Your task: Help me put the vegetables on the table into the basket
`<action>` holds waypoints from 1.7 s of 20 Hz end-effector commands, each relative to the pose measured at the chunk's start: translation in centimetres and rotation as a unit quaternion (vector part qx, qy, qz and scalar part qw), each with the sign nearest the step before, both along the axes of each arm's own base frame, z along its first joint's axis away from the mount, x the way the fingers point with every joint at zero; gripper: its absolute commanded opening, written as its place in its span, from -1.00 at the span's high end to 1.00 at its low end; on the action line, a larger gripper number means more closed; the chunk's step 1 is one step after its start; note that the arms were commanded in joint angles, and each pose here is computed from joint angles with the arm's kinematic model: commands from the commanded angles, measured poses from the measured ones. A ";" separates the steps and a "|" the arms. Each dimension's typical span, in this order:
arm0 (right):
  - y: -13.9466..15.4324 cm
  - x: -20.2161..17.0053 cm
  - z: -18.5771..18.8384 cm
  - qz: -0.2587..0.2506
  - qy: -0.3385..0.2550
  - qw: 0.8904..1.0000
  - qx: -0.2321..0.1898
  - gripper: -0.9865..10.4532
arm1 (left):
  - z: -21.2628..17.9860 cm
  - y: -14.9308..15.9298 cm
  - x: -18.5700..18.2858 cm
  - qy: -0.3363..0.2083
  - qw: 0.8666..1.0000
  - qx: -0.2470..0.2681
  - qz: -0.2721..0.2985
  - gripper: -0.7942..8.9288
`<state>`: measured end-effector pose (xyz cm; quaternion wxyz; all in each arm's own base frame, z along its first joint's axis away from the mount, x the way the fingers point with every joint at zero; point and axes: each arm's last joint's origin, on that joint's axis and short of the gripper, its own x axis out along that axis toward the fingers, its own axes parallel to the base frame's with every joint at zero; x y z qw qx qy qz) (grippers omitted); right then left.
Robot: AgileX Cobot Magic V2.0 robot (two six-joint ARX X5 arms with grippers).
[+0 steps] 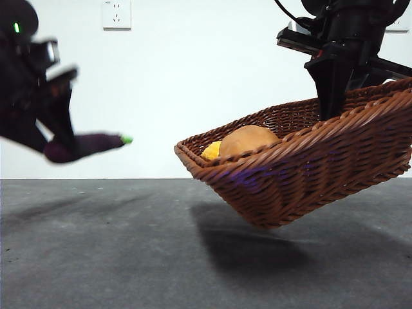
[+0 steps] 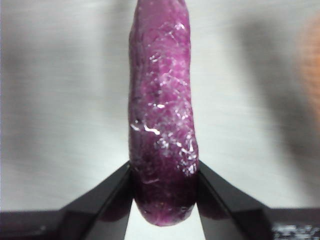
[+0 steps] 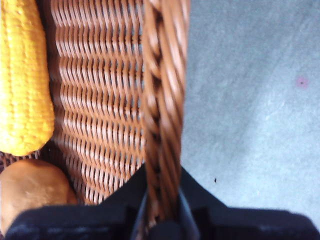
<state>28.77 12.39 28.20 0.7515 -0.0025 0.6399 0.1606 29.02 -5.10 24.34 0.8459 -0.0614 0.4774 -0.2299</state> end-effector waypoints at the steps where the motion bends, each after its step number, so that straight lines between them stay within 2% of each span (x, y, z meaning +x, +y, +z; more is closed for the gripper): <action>1: 0.1 0.1 -0.2 -0.001 -0.001 1.000 0.006 0.85 | 1.3 -1.3 -1.7 0.010 0.999 -0.025 -0.024 0.85; 8: 0.3 0.1 -0.2 0.005 0.004 1.000 0.027 0.85 | 2.9 -7.7 -4.8 -0.001 0.992 -0.050 -0.120 0.85; 12: 0.3 0.1 -0.2 0.007 0.006 0.999 0.032 0.85 | 3.1 -10.9 -6.0 0.017 0.991 -0.082 -0.106 0.85; 16: 0.3 0.1 -0.2 0.007 0.005 0.999 0.032 0.84 | 3.2 -12.6 -6.8 0.037 0.988 -0.113 -0.099 0.84; 19: 0.3 0.1 -0.2 0.007 0.004 0.999 0.033 0.84 | 3.7 -13.4 -6.9 0.052 0.982 -0.161 -0.085 0.80; 21: 0.3 0.1 -0.2 0.008 0.004 0.999 0.032 0.85 | 4.0 -13.9 -6.9 0.049 0.979 -0.182 -0.076 0.45; 22: 0.3 0.1 -0.2 0.008 0.004 0.999 0.033 0.84 | 4.0 -13.9 -6.8 0.049 0.980 -0.184 -0.066 0.34; 25: 0.5 0.1 -0.1 0.020 0.012 0.998 0.059 0.85 | 4.3 -14.0 -6.6 0.044 0.977 -0.200 -0.056 0.29; 26: 0.6 0.1 -0.1 0.024 0.014 0.997 0.066 0.84 | 4.4 -14.1 -6.5 0.040 0.976 -0.206 -0.055 0.03; 27: 0.7 0.0 -0.1 0.027 0.015 0.997 0.067 0.84 | 4.4 -14.1 -6.5 0.037 0.976 -0.207 -0.055 -0.37; 28: 0.9 -0.1 -0.1 0.031 0.014 0.997 0.067 0.85 | 4.4 -14.1 -6.5 0.035 0.976 -0.208 -0.055 -0.57; 31: 1.2 -0.2 -0.1 0.037 0.015 0.997 0.067 0.85 | 4.6 -14.2 -6.4 0.031 0.974 -0.217 -0.050 -0.59; 34: 1.2 -0.3 -0.1 0.038 0.015 0.997 0.066 0.85 | 5.0 -14.1 -6.2 -0.002 0.976 -0.213 -0.037 -0.59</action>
